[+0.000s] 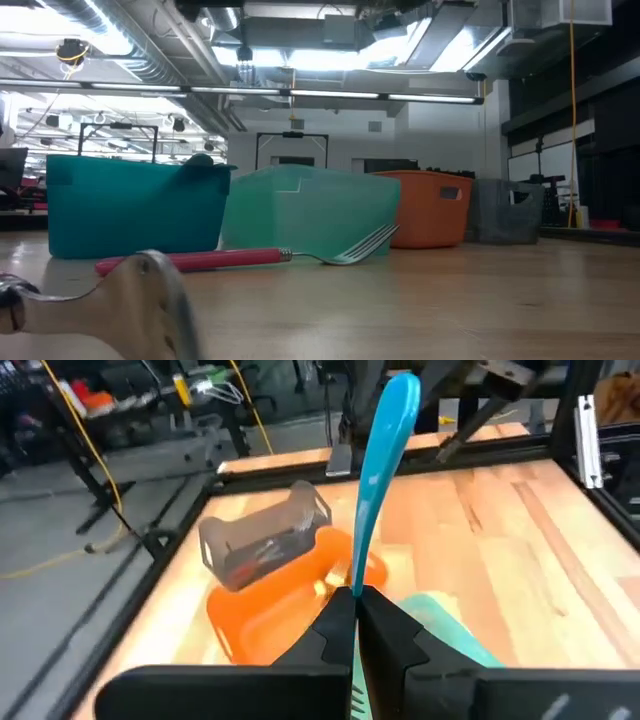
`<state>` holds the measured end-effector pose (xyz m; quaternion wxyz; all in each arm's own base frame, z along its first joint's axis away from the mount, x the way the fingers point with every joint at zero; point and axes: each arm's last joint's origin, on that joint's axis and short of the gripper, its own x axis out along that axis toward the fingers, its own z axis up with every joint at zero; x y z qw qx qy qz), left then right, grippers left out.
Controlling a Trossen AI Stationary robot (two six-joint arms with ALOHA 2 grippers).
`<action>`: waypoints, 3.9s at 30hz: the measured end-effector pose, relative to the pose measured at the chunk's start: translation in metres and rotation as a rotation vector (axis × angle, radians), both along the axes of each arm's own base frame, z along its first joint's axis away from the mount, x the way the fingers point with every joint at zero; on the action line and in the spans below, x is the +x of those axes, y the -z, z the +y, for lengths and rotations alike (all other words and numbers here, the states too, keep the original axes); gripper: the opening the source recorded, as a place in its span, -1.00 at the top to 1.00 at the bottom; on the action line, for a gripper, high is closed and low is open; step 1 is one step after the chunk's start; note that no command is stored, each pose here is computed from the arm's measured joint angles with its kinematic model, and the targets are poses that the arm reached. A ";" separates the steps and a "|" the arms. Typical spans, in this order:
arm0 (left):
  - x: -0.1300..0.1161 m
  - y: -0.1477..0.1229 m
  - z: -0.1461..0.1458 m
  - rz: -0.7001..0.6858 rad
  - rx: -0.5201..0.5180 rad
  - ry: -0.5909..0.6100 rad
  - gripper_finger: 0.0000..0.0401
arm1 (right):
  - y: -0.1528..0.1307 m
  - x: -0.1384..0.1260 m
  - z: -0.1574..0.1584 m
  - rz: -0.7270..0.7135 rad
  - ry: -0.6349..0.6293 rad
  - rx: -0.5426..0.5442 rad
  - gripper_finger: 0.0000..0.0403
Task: Sort silverware by color (type)
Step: Put the blue fork into the blue bin, then put the pink fork into the green bin
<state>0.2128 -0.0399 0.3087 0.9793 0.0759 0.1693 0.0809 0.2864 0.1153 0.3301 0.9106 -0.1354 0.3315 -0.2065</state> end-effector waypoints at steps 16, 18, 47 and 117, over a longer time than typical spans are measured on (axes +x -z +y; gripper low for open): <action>-0.021 -0.026 -0.001 0.334 -0.122 -0.087 1.00 | 0.017 -0.032 -0.013 0.378 0.015 -0.060 0.47; -0.014 -0.030 -0.003 0.378 -0.113 -0.086 1.00 | 0.018 -0.037 -0.015 0.413 0.046 -0.064 0.47; 0.069 0.087 -0.062 1.141 0.213 0.177 1.00 | 0.020 -0.041 -0.015 0.438 0.085 0.035 0.47; 0.111 0.017 -0.105 0.755 -0.288 0.019 0.61 | 0.021 -0.048 -0.017 0.548 0.061 0.016 0.47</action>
